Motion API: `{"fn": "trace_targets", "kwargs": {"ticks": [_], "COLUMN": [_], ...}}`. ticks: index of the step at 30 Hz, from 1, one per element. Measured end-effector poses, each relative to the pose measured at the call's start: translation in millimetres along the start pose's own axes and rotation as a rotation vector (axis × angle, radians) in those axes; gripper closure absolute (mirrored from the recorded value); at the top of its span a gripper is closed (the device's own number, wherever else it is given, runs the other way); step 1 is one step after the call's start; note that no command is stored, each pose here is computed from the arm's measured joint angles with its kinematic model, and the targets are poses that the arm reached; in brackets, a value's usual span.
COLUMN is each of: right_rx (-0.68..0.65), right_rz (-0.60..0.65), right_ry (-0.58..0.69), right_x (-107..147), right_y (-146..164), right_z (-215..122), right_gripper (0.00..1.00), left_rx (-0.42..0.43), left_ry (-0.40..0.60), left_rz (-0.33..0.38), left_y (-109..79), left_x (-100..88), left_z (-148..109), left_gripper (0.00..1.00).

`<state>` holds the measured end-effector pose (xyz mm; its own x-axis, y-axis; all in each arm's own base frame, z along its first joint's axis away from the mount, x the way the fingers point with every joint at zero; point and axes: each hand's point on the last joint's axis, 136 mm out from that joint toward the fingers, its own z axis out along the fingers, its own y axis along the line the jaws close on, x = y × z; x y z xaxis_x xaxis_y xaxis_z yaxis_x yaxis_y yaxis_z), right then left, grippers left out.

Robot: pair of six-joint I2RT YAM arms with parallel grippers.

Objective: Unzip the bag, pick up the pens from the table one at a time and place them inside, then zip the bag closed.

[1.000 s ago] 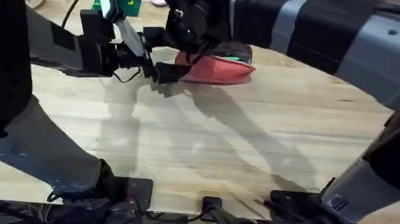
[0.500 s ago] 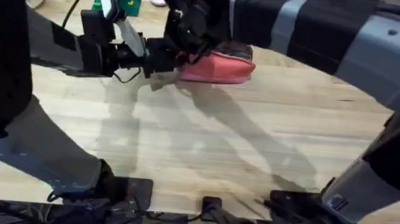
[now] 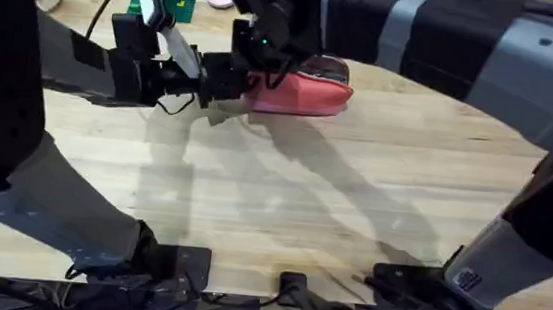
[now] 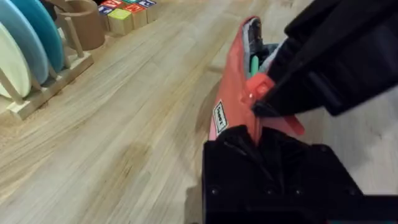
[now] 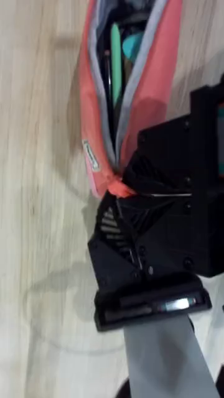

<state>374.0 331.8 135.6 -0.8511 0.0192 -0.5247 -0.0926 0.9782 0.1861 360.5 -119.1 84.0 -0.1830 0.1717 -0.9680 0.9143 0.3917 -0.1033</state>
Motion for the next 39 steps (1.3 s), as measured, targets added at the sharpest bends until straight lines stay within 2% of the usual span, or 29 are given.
{"fn": "trace_targets", "kwargs": {"ticks": [9, 16, 31, 39], "right_rx": [0.05, 0.084, 0.249, 0.274], "right_rz": [-0.004, -0.002, 0.149, 0.222], "right_ry": [0.02, 0.061, 0.165, 0.19], "right_x": [-14.5, -14.8, -30.0, -34.9], "right_y": [-36.2, -58.3, -171.9, -208.9], "right_z": [-5.2, -6.4, -6.3, -8.8], "right_gripper": [0.971, 0.971, 0.971, 0.971], "left_rx": [-0.004, -0.005, -0.007, 0.006], "left_ry": [0.003, 0.003, 0.005, 0.003], "left_rz": [0.001, 0.003, 0.005, 0.006], "left_y": [0.7, 0.9, 1.6, -1.5], "left_x": [0.3, 0.3, 0.1, -0.6], "left_z": [0.2, 0.3, 0.6, 3.4], "left_gripper": [0.957, 0.957, 0.957, 0.957]}}
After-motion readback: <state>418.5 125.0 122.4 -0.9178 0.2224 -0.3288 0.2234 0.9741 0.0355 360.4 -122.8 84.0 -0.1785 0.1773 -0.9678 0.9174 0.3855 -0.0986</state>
